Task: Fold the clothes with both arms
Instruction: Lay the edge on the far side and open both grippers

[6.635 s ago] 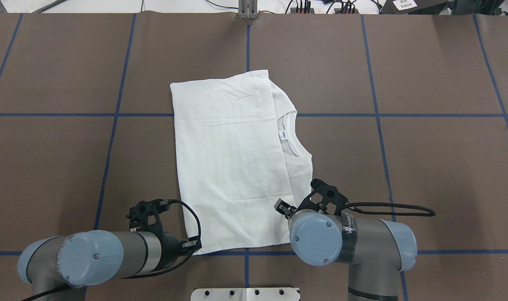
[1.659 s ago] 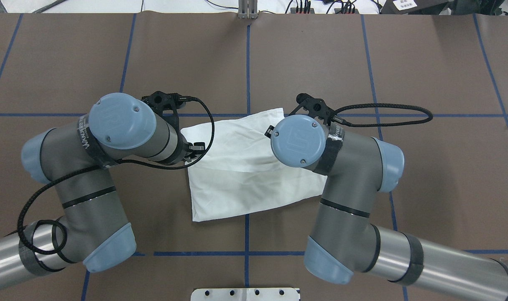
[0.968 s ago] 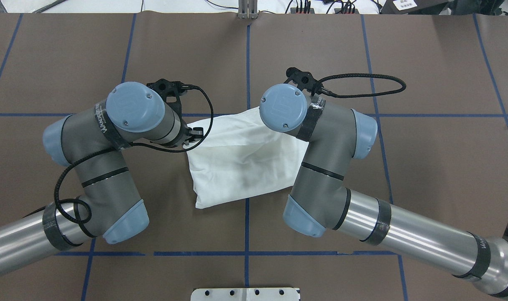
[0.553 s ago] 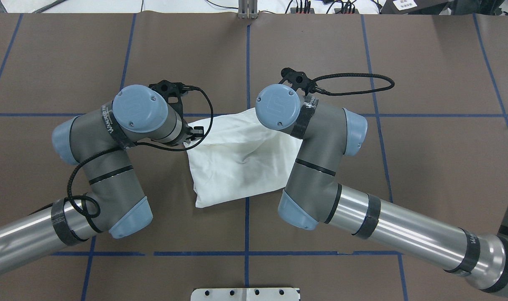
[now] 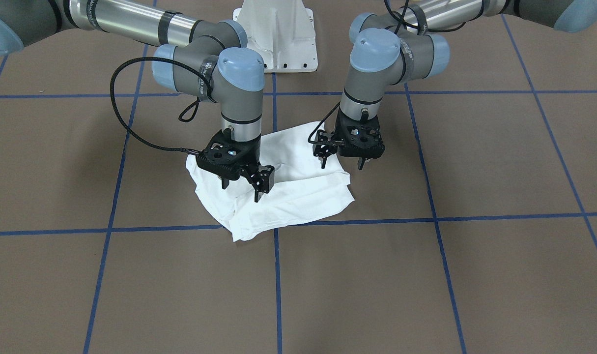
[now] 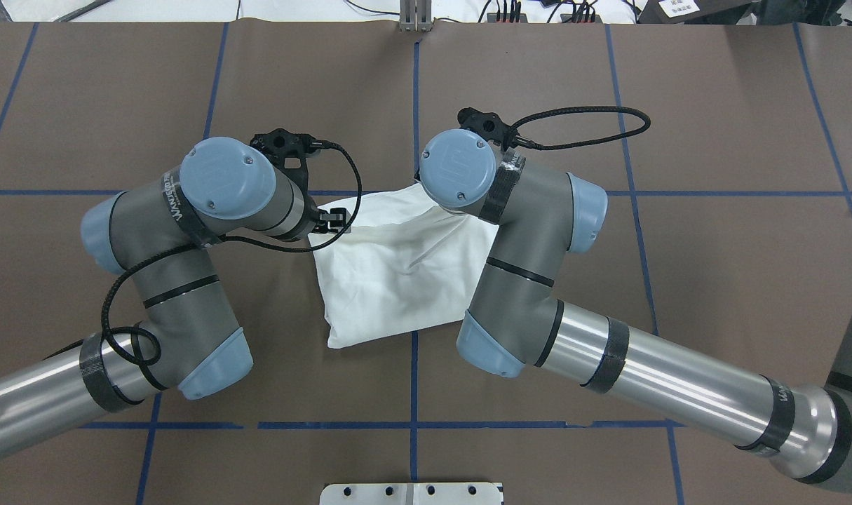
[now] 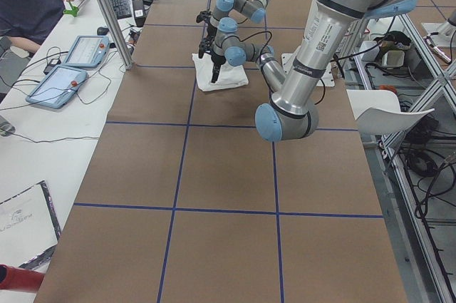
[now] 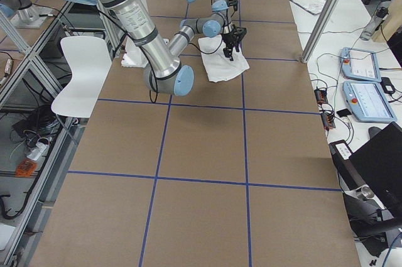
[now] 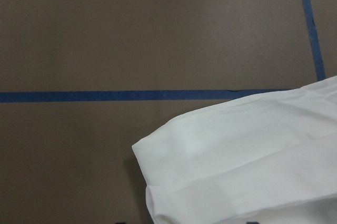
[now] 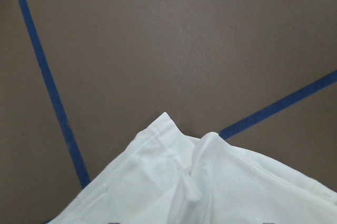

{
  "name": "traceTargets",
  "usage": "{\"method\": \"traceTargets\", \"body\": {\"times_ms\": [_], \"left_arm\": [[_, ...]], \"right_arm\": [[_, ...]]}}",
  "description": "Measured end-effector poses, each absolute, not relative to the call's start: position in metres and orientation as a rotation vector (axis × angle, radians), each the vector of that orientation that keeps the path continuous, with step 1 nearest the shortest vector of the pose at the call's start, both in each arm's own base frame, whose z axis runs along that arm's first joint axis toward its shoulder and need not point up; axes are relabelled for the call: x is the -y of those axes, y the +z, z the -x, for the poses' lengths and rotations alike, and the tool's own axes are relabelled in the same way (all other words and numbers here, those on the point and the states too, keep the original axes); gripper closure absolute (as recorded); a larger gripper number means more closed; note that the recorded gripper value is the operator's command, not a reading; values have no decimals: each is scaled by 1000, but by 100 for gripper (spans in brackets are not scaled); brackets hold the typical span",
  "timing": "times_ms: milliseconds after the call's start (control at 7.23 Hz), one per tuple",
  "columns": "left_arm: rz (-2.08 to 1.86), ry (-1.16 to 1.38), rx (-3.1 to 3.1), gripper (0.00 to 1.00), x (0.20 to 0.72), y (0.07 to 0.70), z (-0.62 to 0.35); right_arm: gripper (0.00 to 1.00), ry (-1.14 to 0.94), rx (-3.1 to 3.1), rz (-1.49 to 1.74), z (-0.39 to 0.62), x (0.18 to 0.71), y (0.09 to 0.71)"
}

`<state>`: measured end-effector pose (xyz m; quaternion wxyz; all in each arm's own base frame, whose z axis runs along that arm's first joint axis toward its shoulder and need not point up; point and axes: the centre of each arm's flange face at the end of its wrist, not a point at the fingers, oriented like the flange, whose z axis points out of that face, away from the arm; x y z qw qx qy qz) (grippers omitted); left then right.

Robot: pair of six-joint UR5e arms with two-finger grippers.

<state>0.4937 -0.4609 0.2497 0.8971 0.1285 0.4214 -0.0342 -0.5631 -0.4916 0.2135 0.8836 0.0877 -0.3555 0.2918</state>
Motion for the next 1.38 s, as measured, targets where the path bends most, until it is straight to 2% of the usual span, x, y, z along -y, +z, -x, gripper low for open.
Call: {"method": "traceTargets", "body": {"times_ms": [415, 829, 1106, 1382], "left_arm": [[-266, -57, -880, 0, 454, 248, -496], [-277, -32, -878, 0, 453, 248, -495], [-278, 10, -889, 0, 446, 248, -487], [-279, 39, -906, 0, 440, 244, -476]], "right_arm": [[0, 534, 735, -174, 568, 446, 240], [0, 328, 726, -244, 574, 429, 233], [0, 274, 679, -301, 592, 443, 234], [0, 316, 603, -346, 617, 494, 230]]}}
